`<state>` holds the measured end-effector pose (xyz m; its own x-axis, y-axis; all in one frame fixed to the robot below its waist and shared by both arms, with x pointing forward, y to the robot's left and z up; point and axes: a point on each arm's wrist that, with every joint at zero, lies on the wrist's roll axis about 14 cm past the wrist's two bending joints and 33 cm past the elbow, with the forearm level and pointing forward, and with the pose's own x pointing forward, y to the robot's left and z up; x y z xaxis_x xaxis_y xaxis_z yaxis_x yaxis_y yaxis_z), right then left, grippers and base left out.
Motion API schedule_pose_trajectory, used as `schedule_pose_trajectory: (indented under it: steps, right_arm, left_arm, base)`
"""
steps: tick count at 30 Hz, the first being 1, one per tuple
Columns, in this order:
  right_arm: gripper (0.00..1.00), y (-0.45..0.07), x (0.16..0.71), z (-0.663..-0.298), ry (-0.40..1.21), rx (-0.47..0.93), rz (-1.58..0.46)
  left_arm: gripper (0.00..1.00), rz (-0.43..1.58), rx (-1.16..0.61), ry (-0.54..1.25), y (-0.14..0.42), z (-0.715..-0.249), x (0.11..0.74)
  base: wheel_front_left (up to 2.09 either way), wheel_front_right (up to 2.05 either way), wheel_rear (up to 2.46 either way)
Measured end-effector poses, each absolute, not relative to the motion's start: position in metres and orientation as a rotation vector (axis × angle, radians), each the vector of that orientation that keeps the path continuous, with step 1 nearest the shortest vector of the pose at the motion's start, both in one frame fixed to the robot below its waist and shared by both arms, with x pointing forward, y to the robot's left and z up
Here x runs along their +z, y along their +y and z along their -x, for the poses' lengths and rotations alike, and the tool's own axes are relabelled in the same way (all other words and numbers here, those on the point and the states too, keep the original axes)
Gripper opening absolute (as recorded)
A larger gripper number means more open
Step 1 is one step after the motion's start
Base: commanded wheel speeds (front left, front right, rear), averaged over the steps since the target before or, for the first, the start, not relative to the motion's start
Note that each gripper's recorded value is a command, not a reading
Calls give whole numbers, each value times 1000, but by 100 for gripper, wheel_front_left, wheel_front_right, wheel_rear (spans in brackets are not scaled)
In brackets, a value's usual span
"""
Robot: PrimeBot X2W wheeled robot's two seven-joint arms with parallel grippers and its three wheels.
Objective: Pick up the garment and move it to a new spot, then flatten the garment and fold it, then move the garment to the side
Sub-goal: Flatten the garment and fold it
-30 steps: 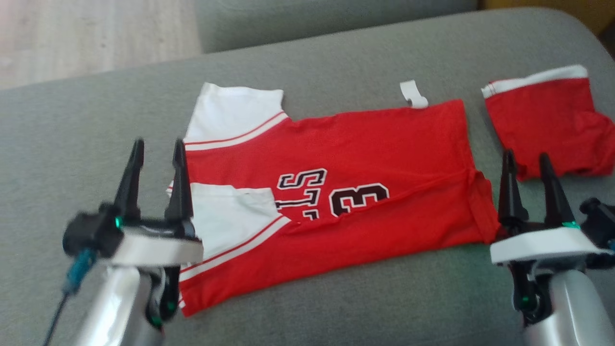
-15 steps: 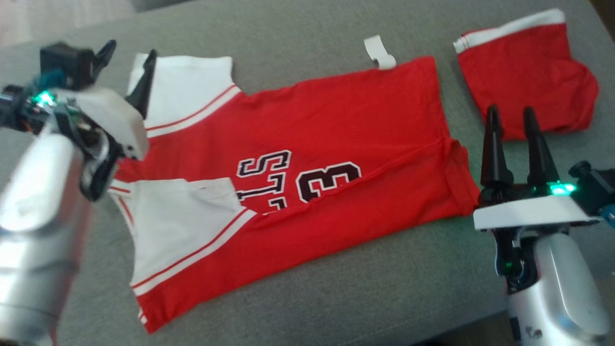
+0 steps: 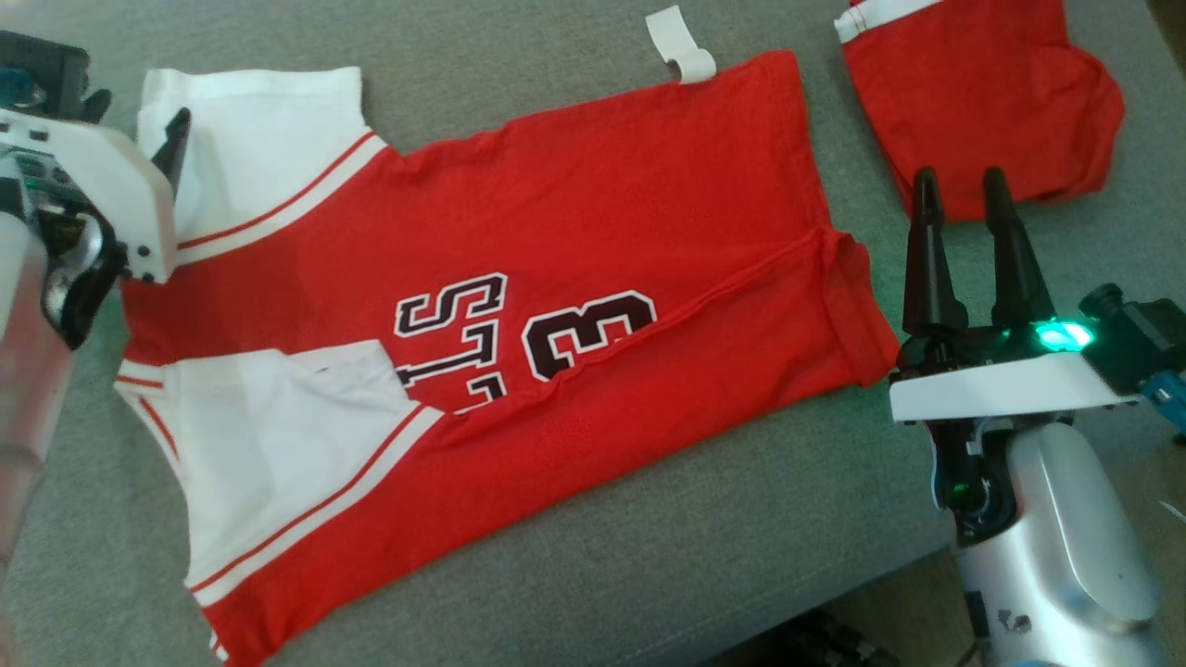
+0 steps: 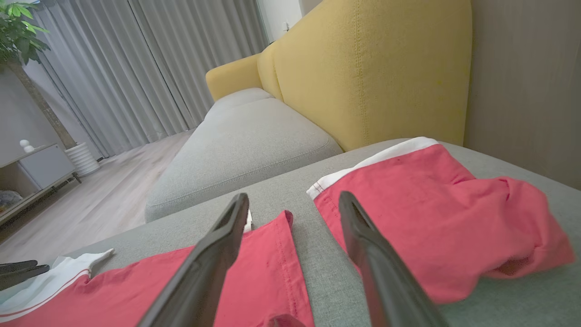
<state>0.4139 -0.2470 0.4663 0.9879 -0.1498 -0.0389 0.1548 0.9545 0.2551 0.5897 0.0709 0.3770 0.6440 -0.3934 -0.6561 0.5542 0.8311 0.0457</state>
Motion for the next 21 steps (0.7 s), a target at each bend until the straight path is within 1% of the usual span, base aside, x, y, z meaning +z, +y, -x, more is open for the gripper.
schedule_pose_trajectory:
  steps: [11, 14, 16, 17, 18, 19, 21]
  right_arm:
    - [100, -254, 463, -414, 24, -174, -247]
    - [100, -256, 463, -413, 26, -180, -244]
    - [100, -257, 463, -412, 27, -184, -242]
    - [100, -258, 463, -412, 27, -185, -242]
    - [100, -258, 463, -412, 26, -185, -242]
    - [100, -259, 463, -412, 25, -187, -241]
    - [100, -260, 464, -412, 23, -191, -241]
  left_arm:
    - [100, -261, -555, 728, 65, -599, 359]
    - [100, -229, -542, 753, 65, -601, 356]
    - [100, -170, -528, 785, 65, -600, 353]
    - [69, -139, -526, 805, 63, -598, 352]
    - [29, -123, -528, 821, 62, -597, 351]
    - [0, -124, -532, 832, 61, -595, 351]
    - [0, -115, -540, 837, 58, -594, 352]
  base:
    - [0, 0, 0]
    - [0, 0, 0]
    - [0, 0, 0]
    - [0, 0, 0]
    - [0, 0, 0]
    - [0, 0, 0]
    - [0, 0, 0]
